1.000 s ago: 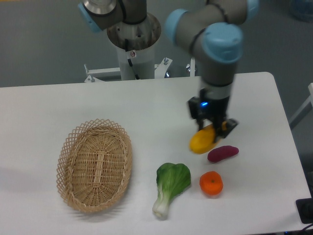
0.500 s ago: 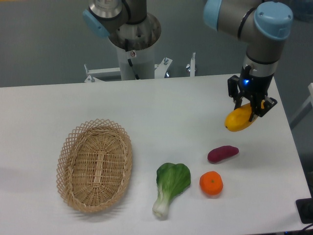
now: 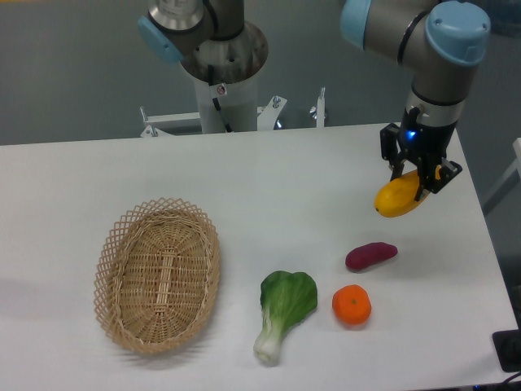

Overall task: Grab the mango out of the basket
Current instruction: 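Hold the mango raised above the table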

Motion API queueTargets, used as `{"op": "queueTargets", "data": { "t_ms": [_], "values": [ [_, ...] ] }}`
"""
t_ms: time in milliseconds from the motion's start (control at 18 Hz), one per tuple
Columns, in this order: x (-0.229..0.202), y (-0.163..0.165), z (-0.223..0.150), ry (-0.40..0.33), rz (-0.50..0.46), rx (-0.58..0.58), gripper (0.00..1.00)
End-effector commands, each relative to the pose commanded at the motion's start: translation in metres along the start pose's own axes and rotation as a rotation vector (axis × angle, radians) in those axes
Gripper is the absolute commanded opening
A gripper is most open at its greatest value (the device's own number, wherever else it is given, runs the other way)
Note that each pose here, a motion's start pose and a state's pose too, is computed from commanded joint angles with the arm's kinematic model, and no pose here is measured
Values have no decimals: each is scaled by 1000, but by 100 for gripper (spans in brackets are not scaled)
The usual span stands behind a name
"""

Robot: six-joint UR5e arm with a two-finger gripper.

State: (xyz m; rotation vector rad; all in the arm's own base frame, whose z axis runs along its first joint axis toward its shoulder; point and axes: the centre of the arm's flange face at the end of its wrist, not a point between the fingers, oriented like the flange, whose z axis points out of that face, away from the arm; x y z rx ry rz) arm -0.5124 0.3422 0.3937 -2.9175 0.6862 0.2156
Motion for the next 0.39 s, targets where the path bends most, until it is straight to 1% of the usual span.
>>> {"op": "queueTargets", "data": {
  "t_ms": [389],
  "values": [
    [-1, 0, -1, -3, -3, 0, 42]
  ]
}}
